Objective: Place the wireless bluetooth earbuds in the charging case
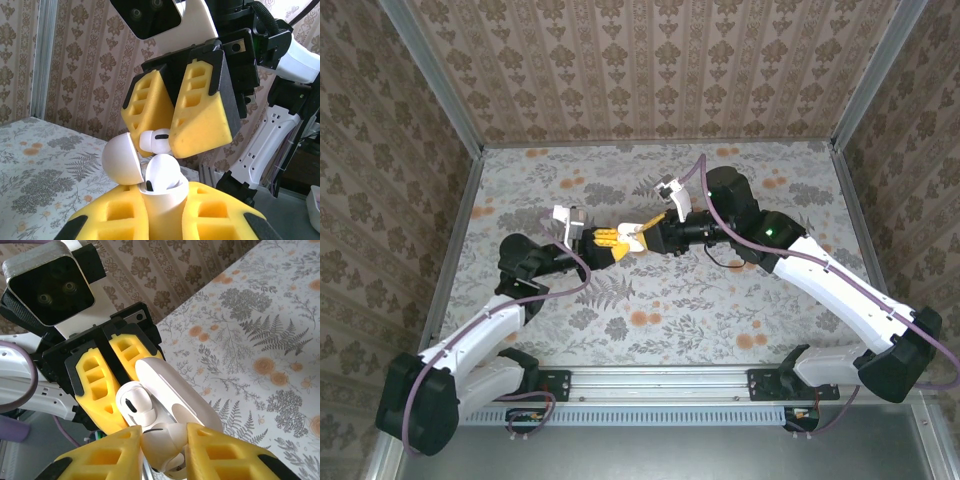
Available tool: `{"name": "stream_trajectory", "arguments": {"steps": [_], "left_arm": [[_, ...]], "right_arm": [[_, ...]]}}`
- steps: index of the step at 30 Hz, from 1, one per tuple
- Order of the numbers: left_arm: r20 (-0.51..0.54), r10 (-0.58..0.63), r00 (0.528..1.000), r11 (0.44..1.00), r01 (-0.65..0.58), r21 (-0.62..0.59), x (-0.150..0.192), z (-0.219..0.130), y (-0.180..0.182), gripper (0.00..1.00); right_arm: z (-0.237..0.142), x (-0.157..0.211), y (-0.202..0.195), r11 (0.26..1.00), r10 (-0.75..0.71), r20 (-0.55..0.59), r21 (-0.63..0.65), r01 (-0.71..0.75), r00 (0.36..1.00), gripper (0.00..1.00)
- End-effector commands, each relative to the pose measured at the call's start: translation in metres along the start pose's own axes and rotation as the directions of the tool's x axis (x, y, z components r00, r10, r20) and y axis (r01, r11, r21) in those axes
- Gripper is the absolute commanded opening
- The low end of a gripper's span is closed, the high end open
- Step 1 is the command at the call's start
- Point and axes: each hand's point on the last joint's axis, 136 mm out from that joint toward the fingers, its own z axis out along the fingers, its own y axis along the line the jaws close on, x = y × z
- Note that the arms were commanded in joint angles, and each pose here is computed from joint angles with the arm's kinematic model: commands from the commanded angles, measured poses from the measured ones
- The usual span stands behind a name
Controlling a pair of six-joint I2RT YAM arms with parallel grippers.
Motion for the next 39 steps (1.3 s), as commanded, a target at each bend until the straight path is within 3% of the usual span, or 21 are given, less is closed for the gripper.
{"name": "stream_trajectory", "arguments": {"steps": [1, 8, 18, 22, 39], "left_arm": [[0.096, 0.156, 0.983, 0.986, -0.161, 0.052, -0.042, 0.002, -0.023, 0.0], [0.094, 0.157, 0.983, 0.985, -0.162, 0.052, -0.04, 0.003, -0.024, 0.0], [0.093, 0.158, 0.983, 0.985, -0.164, 0.055, -0.038, 0.003, -0.025, 0.0], [0.089, 0.159, 0.983, 0.985, -0.164, 0.054, -0.036, 0.003, -0.025, 0.0], [0.077, 0.147, 0.986, 0.989, -0.149, 0.02, -0.027, 0.005, -0.011, 0.0]], "right_arm": [[0.007, 0.024, -0.014, 0.996, 0.07, -0.088, 0.065, -0.064, 0.994, 0.28], [0.004, 0.014, -0.017, 0.991, 0.099, -0.058, 0.1, -0.093, 0.993, 0.33], [0.001, 0.012, -0.024, 0.981, 0.128, -0.048, 0.151, -0.12, 0.991, 0.32], [-0.001, 0.009, -0.023, 0.98, 0.137, -0.035, 0.154, -0.13, 0.99, 0.37], [-0.043, -0.017, -0.007, 0.97, 0.124, 0.098, 0.197, -0.141, 0.987, 0.42]]}}
